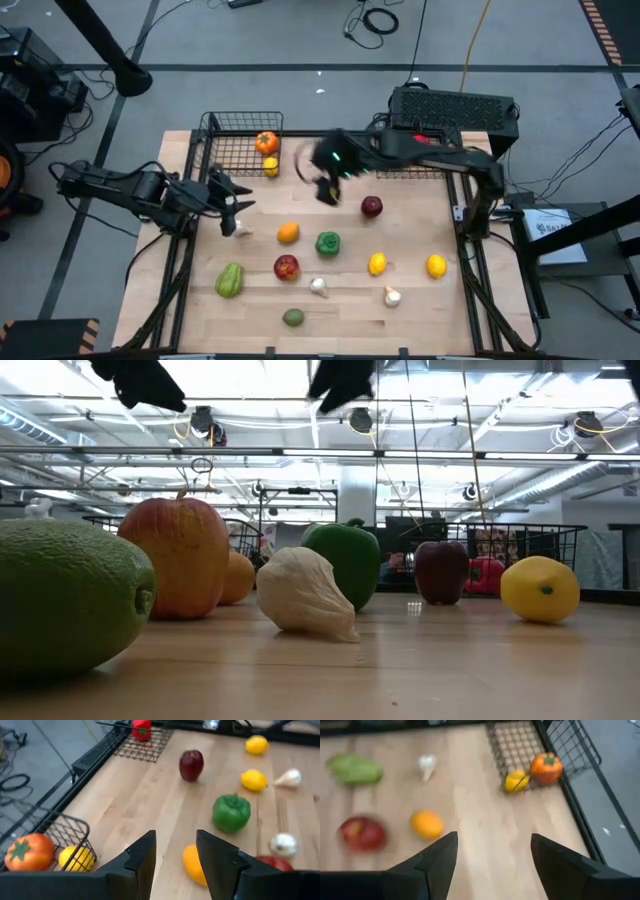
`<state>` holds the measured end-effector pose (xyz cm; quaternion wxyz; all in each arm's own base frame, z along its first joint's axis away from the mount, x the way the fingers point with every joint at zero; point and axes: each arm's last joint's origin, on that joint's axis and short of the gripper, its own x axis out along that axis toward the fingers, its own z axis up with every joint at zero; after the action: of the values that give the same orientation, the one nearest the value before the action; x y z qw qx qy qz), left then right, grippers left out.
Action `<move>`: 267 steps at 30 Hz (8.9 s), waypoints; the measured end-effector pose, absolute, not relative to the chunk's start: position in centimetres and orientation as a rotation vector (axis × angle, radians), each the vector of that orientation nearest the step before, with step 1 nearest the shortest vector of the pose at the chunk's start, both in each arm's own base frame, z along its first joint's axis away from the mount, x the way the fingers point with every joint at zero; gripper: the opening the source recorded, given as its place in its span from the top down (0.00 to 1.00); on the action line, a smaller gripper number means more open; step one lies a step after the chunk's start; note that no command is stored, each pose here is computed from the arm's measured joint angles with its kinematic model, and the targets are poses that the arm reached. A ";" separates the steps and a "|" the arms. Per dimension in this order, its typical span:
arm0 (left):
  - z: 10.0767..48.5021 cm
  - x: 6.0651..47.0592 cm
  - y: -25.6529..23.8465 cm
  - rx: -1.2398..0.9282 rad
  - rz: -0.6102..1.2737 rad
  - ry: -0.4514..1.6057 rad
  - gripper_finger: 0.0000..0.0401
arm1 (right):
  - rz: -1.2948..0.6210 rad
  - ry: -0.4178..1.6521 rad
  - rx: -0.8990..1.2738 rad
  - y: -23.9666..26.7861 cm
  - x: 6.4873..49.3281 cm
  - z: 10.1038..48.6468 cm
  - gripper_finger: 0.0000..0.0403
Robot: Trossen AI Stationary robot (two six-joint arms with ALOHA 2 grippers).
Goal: Sort produce into baskets
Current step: Put the green bell pepper in the right basket, then put the left red apple in the left basket
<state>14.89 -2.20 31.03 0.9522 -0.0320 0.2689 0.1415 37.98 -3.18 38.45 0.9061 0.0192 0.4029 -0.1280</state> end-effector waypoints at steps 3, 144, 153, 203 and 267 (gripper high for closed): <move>30.6 15.9 -2.8 0.007 0.254 0.574 0.63 | -0.270 0.873 0.003 1.4 35.6 39.0 0.42; 20.9 31.8 -0.6 0.087 -0.058 0.568 0.63 | -0.175 0.657 0.093 7.5 31.6 18.9 0.97; 24.0 29.3 -0.7 0.084 -0.062 0.566 0.63 | -0.204 0.566 0.039 6.2 27.5 25.2 0.97; 24.7 28.4 -2.0 0.106 -0.082 0.573 0.63 | -1.277 0.610 0.168 -17.4 22.1 24.1 0.97; 24.0 27.9 -2.0 0.056 -0.076 0.659 0.63 | -0.557 0.541 0.179 3.4 21.6 23.7 0.62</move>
<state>27.92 -2.05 24.03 0.9452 0.0273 0.3233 -0.0374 21.55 3.35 23.73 0.9216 0.0871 0.2634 -0.2714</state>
